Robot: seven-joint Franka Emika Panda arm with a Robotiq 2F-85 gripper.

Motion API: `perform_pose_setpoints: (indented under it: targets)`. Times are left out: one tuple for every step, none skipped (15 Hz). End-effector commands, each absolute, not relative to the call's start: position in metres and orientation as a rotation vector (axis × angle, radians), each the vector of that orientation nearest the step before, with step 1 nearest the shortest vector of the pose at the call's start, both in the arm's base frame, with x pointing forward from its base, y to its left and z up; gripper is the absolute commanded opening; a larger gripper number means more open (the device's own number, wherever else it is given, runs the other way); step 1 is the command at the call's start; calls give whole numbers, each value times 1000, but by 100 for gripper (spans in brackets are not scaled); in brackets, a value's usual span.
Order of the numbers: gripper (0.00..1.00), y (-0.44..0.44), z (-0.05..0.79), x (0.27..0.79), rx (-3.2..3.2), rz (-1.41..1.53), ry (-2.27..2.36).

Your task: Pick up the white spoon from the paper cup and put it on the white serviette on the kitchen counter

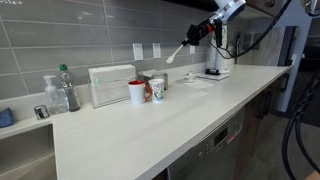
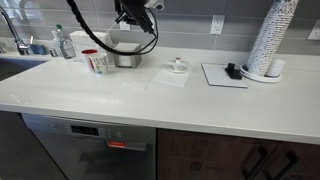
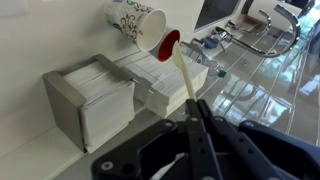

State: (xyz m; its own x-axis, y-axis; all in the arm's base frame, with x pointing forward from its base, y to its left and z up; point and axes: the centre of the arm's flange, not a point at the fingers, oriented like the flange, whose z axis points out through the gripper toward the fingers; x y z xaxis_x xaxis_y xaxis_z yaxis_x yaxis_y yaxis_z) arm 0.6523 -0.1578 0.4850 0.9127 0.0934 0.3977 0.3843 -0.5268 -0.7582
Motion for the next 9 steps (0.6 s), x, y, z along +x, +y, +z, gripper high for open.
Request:
perform_pose_setpoints:
  targets:
    - [1,-190,445,629,-2030,-399,-184]
    - [1,-199,432,626,-2018,-401,-150]
    - [1,-208,420,621,-2008,-396,-115]
    - [1,-217,407,616,-1997,-391,-74]
    - [1,-226,395,610,-1994,-382,-33]
    - [1,-233,382,607,-1989,-373,-2]
    - [1,-239,370,602,-1990,-366,31]
    - [1,-245,358,599,-1987,-361,56]
    - [1,-251,349,596,-1996,-368,76]
